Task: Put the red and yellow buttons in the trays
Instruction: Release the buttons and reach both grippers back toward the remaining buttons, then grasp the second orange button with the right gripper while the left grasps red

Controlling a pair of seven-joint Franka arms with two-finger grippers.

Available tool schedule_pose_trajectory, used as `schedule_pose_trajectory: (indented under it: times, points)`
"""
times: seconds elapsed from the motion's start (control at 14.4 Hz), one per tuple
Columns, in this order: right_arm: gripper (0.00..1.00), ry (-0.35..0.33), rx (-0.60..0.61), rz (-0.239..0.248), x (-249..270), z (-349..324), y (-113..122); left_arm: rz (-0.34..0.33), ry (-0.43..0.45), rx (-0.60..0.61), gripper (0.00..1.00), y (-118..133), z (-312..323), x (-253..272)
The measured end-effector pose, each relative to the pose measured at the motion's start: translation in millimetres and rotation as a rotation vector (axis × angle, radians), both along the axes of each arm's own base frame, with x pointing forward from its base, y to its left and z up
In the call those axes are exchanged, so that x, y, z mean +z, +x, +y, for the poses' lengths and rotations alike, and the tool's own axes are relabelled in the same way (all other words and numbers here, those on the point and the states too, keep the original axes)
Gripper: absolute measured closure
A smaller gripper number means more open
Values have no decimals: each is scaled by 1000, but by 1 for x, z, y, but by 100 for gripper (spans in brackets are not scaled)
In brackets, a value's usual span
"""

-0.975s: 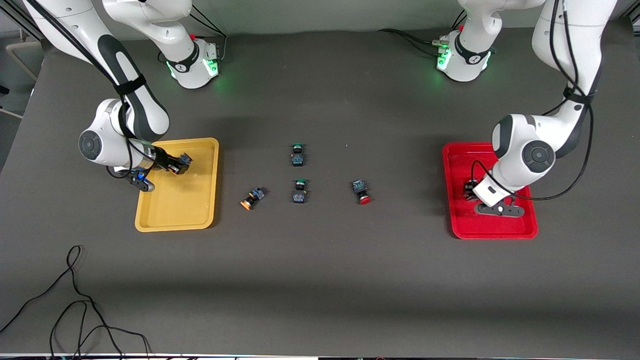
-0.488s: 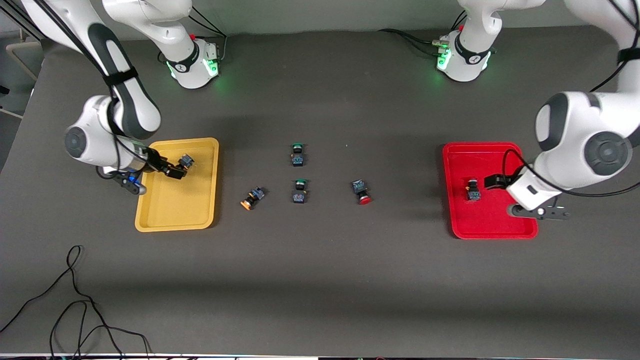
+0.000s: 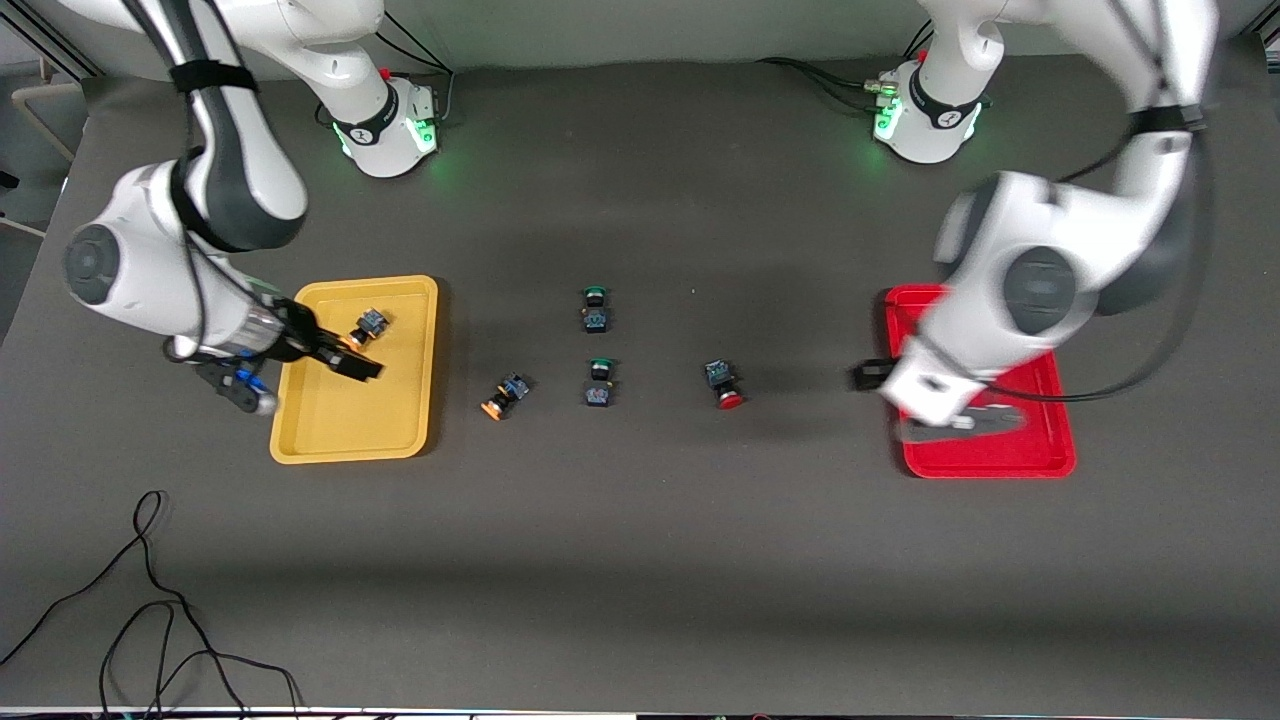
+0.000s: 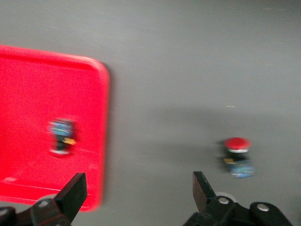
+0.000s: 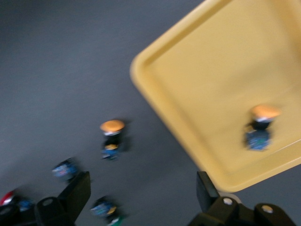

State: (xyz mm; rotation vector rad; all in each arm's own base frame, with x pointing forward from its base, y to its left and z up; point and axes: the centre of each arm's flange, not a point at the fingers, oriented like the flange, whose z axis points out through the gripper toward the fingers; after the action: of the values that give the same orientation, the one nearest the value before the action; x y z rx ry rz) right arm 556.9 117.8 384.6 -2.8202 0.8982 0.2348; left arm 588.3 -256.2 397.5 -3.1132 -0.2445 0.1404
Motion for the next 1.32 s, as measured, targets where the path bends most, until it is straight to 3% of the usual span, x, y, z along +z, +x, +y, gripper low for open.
schedule_pose_trajectory:
  times: [0.28,0.56,0.84,1.11,1.32]
  points:
    - [0,21,15,43,-39,73,17,-40,-27,63,0,-19,-114,-43]
    - [0,25,11,54,-112,84,28,-17,-28,111,0,-28,-144,-139]
    - [0,-26,-9,62,-164,104,16,-9,-28,155,1,-42,-152,-203]
    - [0,-76,-26,64,-177,131,0,-1,-17,180,16,-44,-148,-209]
    - [0,-88,-12,66,-199,145,-15,-1,-15,184,51,-43,-148,-209]
